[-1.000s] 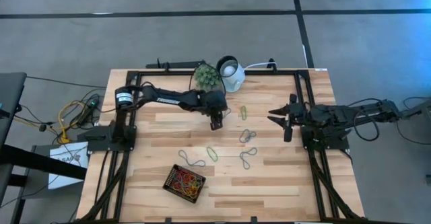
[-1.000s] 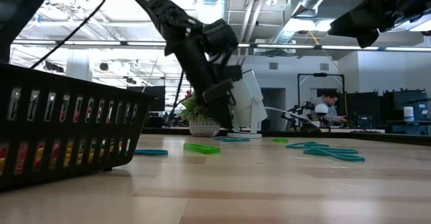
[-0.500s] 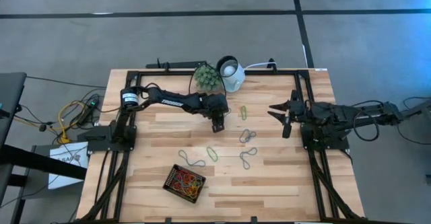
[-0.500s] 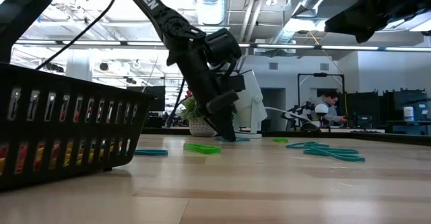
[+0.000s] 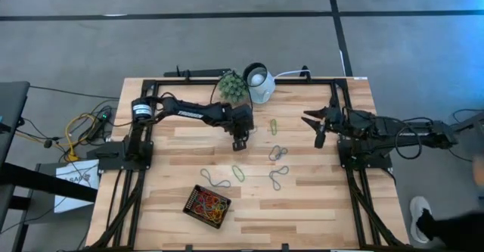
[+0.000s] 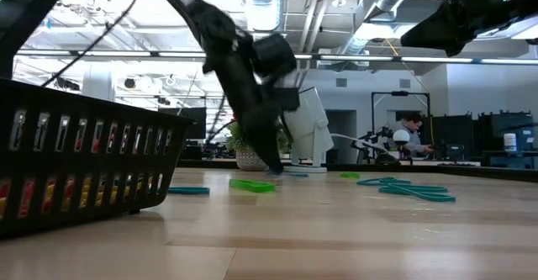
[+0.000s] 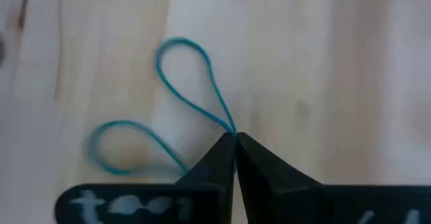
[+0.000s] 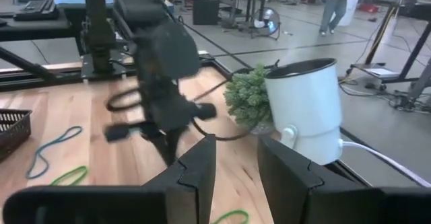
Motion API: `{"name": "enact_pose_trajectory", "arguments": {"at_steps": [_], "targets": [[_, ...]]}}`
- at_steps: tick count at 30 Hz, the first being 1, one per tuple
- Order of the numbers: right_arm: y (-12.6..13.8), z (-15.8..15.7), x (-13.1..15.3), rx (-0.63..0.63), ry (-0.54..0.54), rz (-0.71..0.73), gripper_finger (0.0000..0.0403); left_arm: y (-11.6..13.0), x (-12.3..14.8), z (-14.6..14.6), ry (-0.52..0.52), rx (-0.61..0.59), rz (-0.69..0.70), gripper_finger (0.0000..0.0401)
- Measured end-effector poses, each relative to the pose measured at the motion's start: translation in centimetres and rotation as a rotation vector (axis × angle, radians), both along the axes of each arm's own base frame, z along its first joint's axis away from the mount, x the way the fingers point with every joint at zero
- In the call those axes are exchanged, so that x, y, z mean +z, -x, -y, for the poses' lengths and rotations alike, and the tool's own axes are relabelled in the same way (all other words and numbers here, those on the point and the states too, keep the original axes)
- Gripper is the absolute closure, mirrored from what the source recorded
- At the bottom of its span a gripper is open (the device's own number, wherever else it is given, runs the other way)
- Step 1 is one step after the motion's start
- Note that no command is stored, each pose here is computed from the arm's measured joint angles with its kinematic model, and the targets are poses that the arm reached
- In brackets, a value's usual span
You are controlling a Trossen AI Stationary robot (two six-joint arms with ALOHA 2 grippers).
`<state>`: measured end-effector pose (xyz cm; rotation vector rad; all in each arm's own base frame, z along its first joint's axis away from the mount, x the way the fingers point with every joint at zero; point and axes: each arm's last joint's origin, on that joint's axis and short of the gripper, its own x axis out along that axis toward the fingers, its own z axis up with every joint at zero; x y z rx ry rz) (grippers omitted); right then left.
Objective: Pick and place items into bin
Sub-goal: Put the blue rubber band into the black bin
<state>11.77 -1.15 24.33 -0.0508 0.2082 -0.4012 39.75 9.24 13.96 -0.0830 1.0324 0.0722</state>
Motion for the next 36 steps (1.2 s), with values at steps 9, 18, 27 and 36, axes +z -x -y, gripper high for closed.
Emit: {"name": "enact_pose_trajectory", "arguments": {"at_steps": [9,18,27,36], "targets": [[0.0,-0.4,-0.2,0.026,-0.065,0.000,0.0301,5.0,12.7,5.2,-0.008,-0.002,0.131,0.0401],[0.0,-1.0,-0.2,0.078,-0.089,0.007,0.0301,13.1,18.3,14.7,-0.001,0.175,0.077,0.0401],[0.0,-1.2,-0.3,0.089,-0.098,0.007,0.0301,13.9,15.2,22.6,0.010,-0.179,-0.096,0.0401],[0.0,-1.2,-0.3,0.084,-0.124,0.015,0.0301,12.4,10.5,26.6,0.094,-0.122,-0.242,0.0401]]}}
